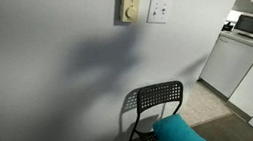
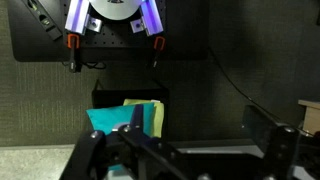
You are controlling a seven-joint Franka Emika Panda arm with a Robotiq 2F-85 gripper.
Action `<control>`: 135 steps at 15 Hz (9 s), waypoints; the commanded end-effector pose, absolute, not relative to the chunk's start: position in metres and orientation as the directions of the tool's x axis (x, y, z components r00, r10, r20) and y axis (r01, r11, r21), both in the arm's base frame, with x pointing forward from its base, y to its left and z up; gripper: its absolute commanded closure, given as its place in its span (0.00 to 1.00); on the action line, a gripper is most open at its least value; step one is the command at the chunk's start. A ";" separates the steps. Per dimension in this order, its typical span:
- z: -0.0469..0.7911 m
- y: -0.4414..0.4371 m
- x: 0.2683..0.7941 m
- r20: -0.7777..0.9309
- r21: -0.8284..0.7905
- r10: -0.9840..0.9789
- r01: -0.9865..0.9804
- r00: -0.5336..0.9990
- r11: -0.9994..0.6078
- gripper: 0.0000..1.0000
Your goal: Turn on the left light switch
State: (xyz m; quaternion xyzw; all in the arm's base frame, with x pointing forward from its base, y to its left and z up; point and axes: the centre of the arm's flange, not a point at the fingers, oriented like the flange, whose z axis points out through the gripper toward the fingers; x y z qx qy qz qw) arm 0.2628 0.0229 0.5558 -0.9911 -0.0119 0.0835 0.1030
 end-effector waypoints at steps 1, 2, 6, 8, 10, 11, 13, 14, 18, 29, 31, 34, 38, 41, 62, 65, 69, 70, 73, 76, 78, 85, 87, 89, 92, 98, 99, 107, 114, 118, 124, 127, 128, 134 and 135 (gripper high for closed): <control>0.556 0.023 0.263 -0.163 -0.206 0.041 0.006 0.986 -0.979 0.00; 0.556 0.023 0.263 -0.163 -0.206 0.041 0.006 0.986 -0.979 0.00; 0.556 0.023 0.263 -0.163 -0.206 0.041 0.006 0.986 -0.979 0.00; 0.556 0.023 0.263 -0.163 -0.206 0.041 0.006 0.986 -0.979 0.00; 0.556 0.020 0.265 -0.168 -0.210 0.051 0.015 0.984 -0.978 0.00; 0.556 0.021 0.268 -0.173 -0.210 0.060 0.023 0.983 -0.977 0.00; 0.555 0.028 0.275 -0.181 -0.205 0.089 0.051 0.980 -0.977 0.00; 0.554 0.033 0.280 -0.192 -0.199 0.112 0.073 0.975 -0.977 0.00; 0.553 0.061 0.303 -0.214 -0.178 0.210 0.174 0.954 -0.969 0.00; 0.560 0.147 0.393 -0.172 0.068 0.432 0.448 0.886 -0.892 0.00; 0.564 0.155 0.411 -0.155 0.014 0.420 0.427 0.894 -0.904 0.00; 0.556 0.151 0.390 -0.161 0.042 0.411 0.423 0.897 -0.905 0.00; 0.559 0.150 0.380 -0.173 0.041 0.420 0.433 0.891 -0.901 0.00; 0.551 0.147 0.385 -0.130 0.048 0.438 0.447 0.889 -0.893 0.00; 0.524 0.201 0.516 -0.026 0.510 0.816 0.710 0.577 -0.486 0.00; 0.526 0.201 0.514 -0.023 0.513 0.816 0.708 0.577 -0.486 0.00; 0.528 0.196 0.524 -0.013 0.542 0.823 0.695 0.569 -0.472 0.00; 0.529 0.196 0.528 -0.018 0.553 0.827 0.695 0.562 -0.460 0.00; 0.528 0.199 0.538 -0.023 0.571 0.847 0.702 0.531 -0.425 0.00; 0.525 0.204 0.549 -0.020 0.588 0.866 0.706 0.499 -0.394 0.00; 0.523 0.207 0.557 -0.017 0.597 0.875 0.707 0.483 -0.379 0.00; 0.515 0.218 0.587 -0.019 0.600 0.891 0.718 0.454 -0.353 0.00; 0.513 0.221 0.596 -0.014 0.605 0.898 0.719 0.440 -0.343 0.00; 0.512 0.224 0.610 0.002 0.612 0.914 0.722 0.406 -0.322 0.00; 0.515 0.232 0.632 0.028 0.633 0.944 0.724 0.330 -0.272 0.00; 0.516 0.235 0.663 -0.012 0.648 0.969 0.740 0.245 -0.179 0.00; 0.516 0.235 0.666 -0.018 0.651 0.970 0.739 0.242 -0.172 0.00; 0.500 0.223 0.692 -0.037 0.656 0.971 0.739 0.237 -0.156 0.00; 0.514 0.227 0.688 -0.062 0.698 0.973 0.706 0.223 -0.118 0.00; 0.527 0.230 0.689 -0.096 0.723 0.973 0.687 0.209 -0.077 0.00; 0.531 0.228 0.698 -0.115 0.730 0.970 0.681 0.212 -0.062 0.00; 0.533 0.228 0.702 -0.117 0.732 0.970 0.679 0.212 -0.060 0.00; 0.533 0.227 0.705 -0.117 0.733 0.970 0.678 0.215 -0.061 0.00; 0.545 0.227 0.717 -0.122 0.737 0.965 0.672 0.232 -0.068 0.00; 0.547 0.227 0.719 -0.126 0.737 0.964 0.673 0.235 -0.068 0.00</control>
